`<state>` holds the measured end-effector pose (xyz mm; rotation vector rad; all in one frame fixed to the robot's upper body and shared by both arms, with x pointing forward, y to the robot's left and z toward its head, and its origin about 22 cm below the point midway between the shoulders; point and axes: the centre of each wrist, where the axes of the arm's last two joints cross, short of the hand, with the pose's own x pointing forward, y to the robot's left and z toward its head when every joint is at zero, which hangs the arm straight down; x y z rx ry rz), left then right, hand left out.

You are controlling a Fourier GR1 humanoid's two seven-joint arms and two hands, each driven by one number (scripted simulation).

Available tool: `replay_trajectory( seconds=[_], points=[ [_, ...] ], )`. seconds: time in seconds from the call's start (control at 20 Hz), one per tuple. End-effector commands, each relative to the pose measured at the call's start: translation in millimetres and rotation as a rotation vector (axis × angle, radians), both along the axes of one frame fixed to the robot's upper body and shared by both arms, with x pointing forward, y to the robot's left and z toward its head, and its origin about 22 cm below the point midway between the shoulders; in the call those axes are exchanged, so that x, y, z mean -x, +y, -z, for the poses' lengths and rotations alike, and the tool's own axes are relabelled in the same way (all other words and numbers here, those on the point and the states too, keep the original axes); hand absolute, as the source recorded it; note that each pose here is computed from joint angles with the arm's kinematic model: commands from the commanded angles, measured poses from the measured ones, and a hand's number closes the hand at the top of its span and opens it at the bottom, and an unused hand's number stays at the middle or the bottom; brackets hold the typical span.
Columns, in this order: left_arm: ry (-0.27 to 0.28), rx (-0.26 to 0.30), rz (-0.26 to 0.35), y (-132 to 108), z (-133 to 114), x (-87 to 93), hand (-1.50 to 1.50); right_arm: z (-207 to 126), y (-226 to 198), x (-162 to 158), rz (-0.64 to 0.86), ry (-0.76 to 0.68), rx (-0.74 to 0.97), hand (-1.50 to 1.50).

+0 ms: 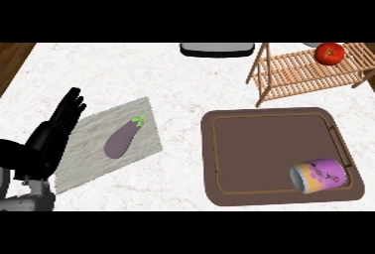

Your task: Pick the tomato from the tray and place it in the tiered shelf

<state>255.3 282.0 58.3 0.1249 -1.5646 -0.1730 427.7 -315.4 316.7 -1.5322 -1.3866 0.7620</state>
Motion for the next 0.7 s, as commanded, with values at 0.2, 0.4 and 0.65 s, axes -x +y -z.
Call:
replay_trajectory(
  seconds=[0.2,0.4,0.65],
  points=[
    [0.005,-0.013,-0.001,-8.3,-1.3,-9.3,0.0,-80.2,-13.9,29.4,-0.008,-0.229,-0.358,-1.5],
    [0.01,0.0,-0.022,-5.8,7.6,2.8,0.0,-109.8,-49.3,54.6,0.038,-0.282,-0.632,-1.5],
    [0.018,0.005,-0.011,6.8,-1.3,5.1,0.0,-139.7,-122.1,108.9,0.081,-0.307,-0.86,-1.5]
  ],
)
